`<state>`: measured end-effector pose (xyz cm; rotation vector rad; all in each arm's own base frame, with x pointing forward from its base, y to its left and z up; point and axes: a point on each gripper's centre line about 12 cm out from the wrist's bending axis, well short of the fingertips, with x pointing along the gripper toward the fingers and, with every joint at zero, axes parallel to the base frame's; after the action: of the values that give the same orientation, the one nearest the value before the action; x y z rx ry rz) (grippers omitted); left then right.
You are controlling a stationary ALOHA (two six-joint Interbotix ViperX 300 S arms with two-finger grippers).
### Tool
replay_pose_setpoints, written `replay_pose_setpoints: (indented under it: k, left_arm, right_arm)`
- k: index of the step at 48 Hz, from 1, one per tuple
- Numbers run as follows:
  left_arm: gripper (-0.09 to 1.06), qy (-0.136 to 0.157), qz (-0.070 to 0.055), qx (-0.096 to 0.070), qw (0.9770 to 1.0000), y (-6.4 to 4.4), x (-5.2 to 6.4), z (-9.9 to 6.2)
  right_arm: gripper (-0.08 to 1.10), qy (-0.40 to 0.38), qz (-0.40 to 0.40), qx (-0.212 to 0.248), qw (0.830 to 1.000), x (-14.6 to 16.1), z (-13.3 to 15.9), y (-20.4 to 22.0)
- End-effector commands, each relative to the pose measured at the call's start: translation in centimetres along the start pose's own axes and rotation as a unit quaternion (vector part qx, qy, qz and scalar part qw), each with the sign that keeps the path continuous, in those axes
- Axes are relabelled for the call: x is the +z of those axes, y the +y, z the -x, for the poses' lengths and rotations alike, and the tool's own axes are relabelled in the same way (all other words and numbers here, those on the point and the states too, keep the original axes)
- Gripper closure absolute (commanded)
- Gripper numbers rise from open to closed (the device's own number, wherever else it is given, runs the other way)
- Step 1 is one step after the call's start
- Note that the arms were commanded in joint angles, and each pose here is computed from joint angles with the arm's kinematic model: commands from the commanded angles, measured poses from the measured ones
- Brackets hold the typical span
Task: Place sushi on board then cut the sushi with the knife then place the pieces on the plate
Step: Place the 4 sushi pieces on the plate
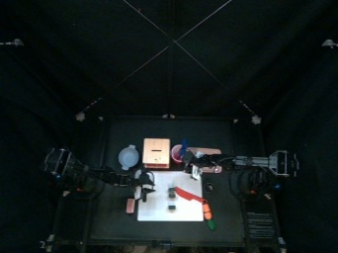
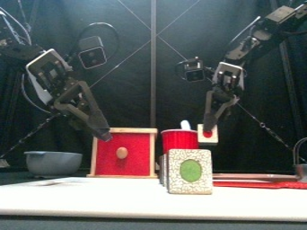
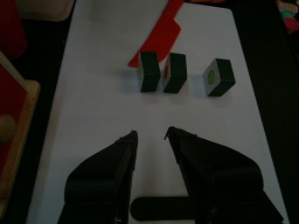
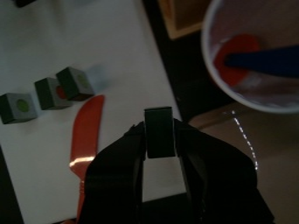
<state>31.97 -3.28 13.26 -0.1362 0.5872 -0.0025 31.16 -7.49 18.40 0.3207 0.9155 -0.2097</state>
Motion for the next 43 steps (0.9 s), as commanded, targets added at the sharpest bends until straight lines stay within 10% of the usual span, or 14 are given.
replay_pose_setpoints:
  k: [1, 43]
  left_arm:
    - [0.22, -0.009, 0.002, 0.001, 1.0000, 0.1, 0.5, 0.0]
    - [0.22, -0.010, 0.005, 0.004, 0.9999, 0.3, 0.7, 0.0]
  right_arm:
    - [0.53, -0.023, -0.017, -0.015, 0.999, 0.1, 1.6, -1.6]
    - [0.22, 0.005, -0.041, -0.071, 0.997, -2.6, 0.8, -6.2]
